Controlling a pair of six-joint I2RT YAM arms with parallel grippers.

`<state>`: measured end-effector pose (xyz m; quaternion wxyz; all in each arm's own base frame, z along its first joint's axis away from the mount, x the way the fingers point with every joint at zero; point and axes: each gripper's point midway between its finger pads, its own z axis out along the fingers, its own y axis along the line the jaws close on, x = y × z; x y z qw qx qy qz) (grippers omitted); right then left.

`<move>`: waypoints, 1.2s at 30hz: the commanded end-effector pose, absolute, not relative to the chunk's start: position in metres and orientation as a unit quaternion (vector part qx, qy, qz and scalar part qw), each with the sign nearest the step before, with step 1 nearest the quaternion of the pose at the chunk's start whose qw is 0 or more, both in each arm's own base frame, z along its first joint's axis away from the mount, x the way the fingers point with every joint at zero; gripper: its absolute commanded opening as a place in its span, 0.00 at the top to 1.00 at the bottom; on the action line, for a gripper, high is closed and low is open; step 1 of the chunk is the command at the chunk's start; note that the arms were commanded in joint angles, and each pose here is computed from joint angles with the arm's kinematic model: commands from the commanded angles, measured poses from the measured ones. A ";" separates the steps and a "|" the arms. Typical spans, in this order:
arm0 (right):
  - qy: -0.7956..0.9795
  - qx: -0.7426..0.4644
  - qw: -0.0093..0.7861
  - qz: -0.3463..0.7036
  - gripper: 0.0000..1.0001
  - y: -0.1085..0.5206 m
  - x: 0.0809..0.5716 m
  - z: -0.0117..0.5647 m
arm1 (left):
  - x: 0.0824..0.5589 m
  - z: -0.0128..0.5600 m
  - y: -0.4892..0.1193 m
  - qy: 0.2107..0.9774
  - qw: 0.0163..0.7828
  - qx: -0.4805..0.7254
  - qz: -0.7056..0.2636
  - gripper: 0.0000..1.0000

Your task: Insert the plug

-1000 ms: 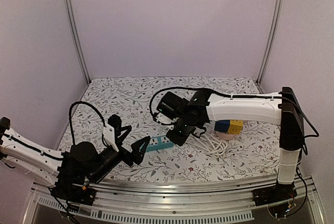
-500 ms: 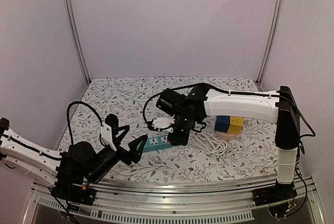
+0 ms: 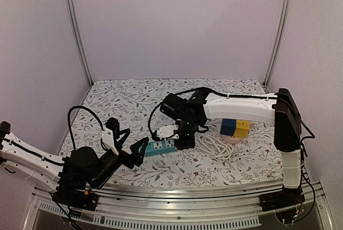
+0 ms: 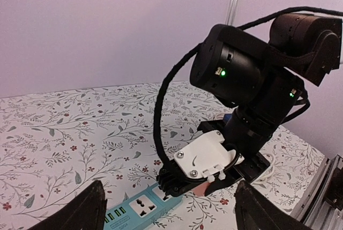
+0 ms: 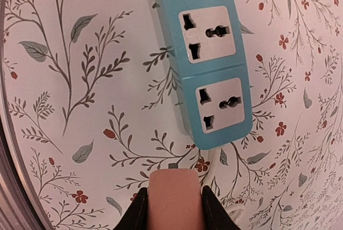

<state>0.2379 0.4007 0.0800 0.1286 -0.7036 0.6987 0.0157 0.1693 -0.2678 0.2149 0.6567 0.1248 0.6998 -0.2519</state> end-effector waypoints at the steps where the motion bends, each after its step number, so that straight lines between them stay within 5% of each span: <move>1: 0.648 -0.747 0.149 0.004 1.00 0.407 0.245 0.085 | 0.175 0.209 -0.261 0.703 0.659 0.110 -0.245 0.18; 36: 0.600 -0.791 0.119 -0.020 1.00 0.427 0.263 0.053 | 0.176 0.209 -0.256 0.700 0.660 0.104 -0.252 0.19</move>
